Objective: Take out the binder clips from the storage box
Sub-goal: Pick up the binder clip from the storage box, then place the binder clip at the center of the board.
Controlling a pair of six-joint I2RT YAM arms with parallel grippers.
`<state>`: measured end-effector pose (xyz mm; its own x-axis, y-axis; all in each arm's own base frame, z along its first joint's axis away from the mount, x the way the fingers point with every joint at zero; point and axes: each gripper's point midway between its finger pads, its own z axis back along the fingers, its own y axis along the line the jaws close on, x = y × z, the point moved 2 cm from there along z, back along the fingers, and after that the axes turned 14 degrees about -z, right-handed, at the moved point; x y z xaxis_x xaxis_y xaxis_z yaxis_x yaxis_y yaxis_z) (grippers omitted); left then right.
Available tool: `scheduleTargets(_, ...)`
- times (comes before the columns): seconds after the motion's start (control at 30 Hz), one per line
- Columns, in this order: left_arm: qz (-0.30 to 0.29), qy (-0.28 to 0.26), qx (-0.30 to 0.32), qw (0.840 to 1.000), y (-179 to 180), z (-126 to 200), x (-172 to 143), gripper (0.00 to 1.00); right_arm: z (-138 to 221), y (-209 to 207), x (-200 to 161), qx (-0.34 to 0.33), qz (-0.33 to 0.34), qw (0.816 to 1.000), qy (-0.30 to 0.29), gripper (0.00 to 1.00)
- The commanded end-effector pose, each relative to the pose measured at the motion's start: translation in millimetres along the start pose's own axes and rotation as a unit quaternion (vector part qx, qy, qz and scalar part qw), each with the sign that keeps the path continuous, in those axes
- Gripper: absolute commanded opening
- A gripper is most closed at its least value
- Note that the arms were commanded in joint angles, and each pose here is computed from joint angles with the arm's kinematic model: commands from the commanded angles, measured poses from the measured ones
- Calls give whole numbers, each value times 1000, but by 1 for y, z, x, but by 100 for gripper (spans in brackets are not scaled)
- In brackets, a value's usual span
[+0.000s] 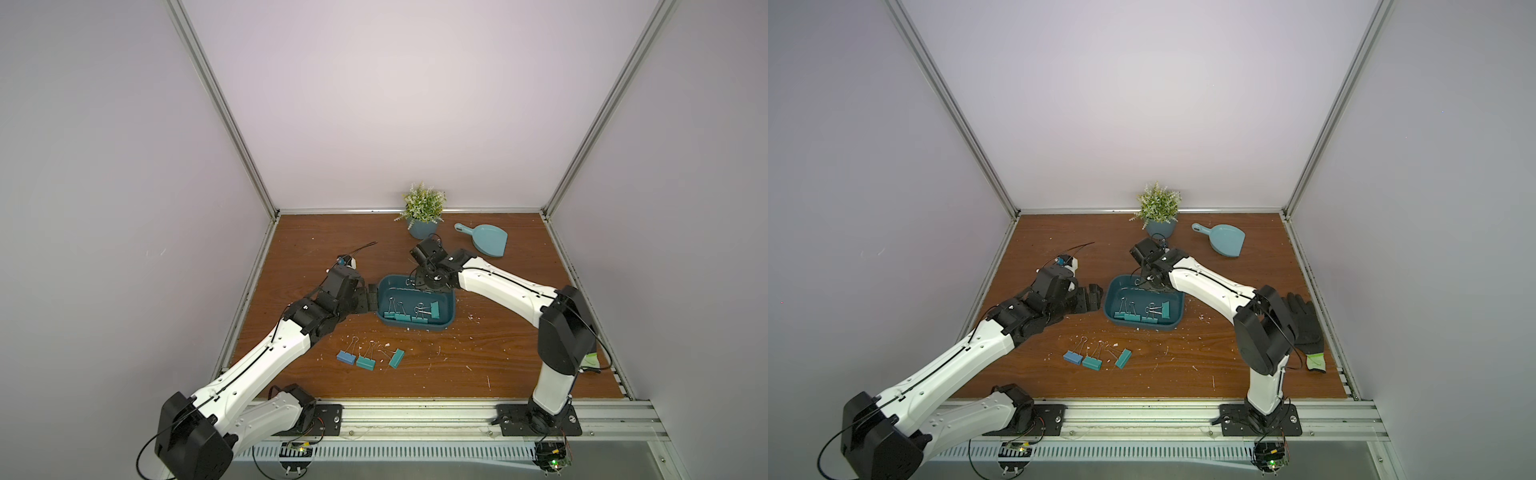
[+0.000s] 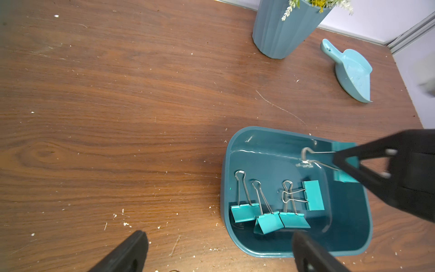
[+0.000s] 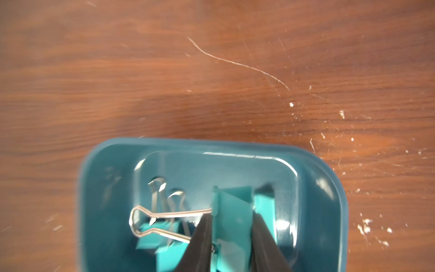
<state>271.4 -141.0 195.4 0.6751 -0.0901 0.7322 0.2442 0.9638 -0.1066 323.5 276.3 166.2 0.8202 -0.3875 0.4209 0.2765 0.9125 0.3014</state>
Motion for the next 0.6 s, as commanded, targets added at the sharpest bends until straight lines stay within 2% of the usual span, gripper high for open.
scheduleTargets(0.0, 6, -23, 0, 1000, 3, 6, 12, 99, 22, -12, -9, -1, -19, 1000, -19, 28)
scheduleTargets(0.37, 28, -33, 23, 999, 11, 12, 13, 99, 49, -39, -68, 33, -47, 998, 12, 28)
scheduleTargets(0.57, 41, -35, 48, 997, 19, 11, 11, 99, 49, -59, -98, 61, -53, 996, 46, 29)
